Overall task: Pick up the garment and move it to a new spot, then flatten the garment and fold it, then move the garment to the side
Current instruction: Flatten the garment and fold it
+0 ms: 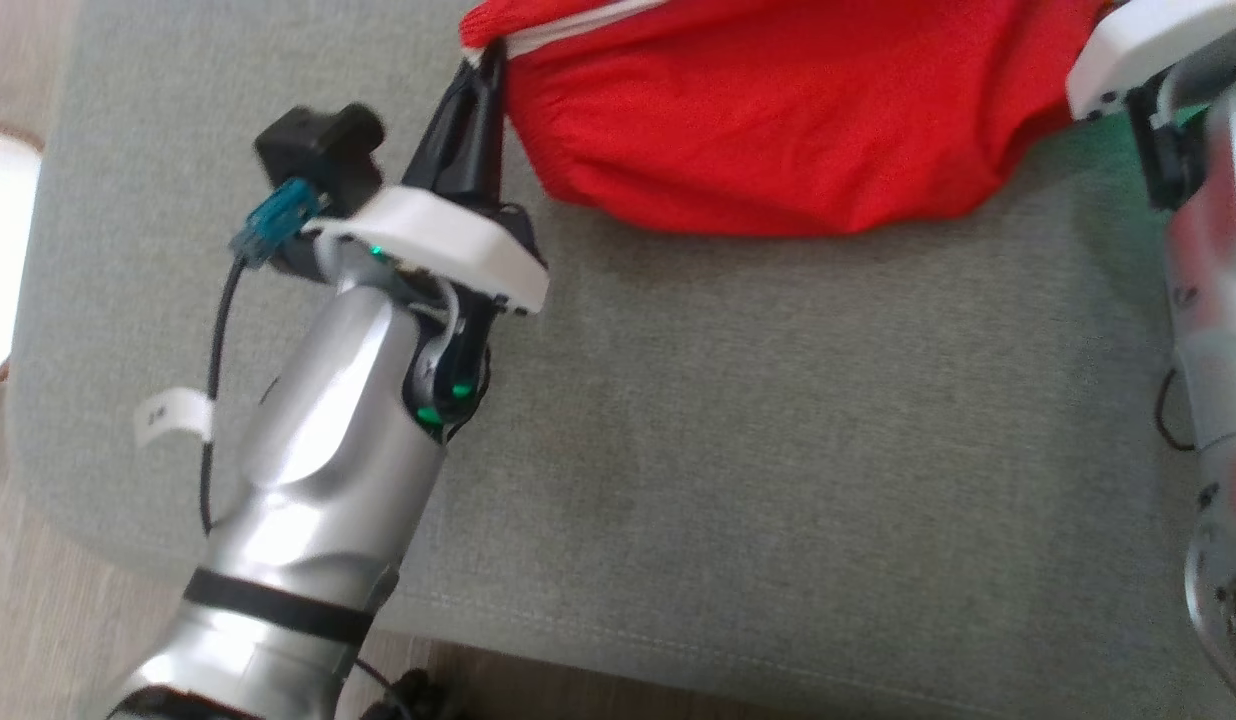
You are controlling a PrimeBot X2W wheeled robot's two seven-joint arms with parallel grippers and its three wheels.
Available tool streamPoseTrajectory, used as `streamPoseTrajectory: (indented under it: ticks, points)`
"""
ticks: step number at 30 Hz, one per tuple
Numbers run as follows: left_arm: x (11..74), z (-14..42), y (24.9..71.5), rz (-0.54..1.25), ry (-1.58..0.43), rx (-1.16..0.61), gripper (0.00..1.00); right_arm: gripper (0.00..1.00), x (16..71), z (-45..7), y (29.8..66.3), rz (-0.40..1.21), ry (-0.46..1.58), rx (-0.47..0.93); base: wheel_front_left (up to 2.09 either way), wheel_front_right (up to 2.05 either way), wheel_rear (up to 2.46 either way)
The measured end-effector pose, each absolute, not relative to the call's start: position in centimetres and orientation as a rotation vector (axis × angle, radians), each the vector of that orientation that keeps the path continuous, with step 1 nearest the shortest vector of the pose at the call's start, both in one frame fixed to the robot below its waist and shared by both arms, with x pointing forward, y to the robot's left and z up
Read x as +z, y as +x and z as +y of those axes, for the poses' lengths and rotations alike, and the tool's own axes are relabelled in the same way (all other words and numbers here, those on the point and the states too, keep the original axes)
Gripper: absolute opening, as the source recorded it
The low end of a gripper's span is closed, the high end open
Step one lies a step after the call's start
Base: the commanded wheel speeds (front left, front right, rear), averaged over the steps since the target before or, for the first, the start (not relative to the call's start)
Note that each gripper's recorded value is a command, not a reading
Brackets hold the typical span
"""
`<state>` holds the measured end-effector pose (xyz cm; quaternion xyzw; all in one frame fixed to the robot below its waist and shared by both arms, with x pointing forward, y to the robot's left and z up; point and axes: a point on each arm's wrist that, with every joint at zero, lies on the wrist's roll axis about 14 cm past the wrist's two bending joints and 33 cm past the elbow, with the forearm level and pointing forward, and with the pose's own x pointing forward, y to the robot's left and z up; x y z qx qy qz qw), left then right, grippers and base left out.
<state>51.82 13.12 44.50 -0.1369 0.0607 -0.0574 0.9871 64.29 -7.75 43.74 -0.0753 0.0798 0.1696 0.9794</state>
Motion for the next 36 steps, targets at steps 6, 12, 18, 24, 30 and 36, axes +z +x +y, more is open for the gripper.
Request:
streamPoseTrajectory:
  ticks: [6, 12, 18, 24, 30, 36]
  points:
    - [42.9, 13.2, 52.8, 0.169, -0.269, -0.104, 0.69, 0.02, 39.6, -7.6, 65.4, 0.255, -0.180, 0.335, 0.00, 0.00, 0.00]
    - [43.0, 12.6, 53.5, 0.163, -0.285, -0.115, 1.00, 1.00, 39.0, -8.0, 66.1, 0.240, -0.159, 0.309, 0.00, 0.00, 0.00]
    - [43.3, 12.6, 53.5, 0.148, -0.281, -0.095, 1.00, 1.00, 39.0, -8.0, 65.7, 0.246, -0.125, 0.298, 0.00, 0.00, 0.00]
    - [41.7, 13.3, 51.4, 0.191, -0.277, -0.051, 1.00, 1.00, 37.9, -8.5, 64.5, 0.309, -0.126, 0.297, 0.00, 0.00, 0.00]
    - [41.5, 13.1, 49.7, 0.203, -0.276, -0.046, 1.00, 1.00, 36.1, -8.6, 62.5, 0.449, -0.134, 0.308, 0.00, 0.00, 0.00]
    - [41.9, 13.3, 49.0, 0.195, -0.271, -0.032, 1.00, 0.00, 35.8, -8.7, 61.1, 0.554, -0.139, 0.310, 0.00, 0.00, 0.00]
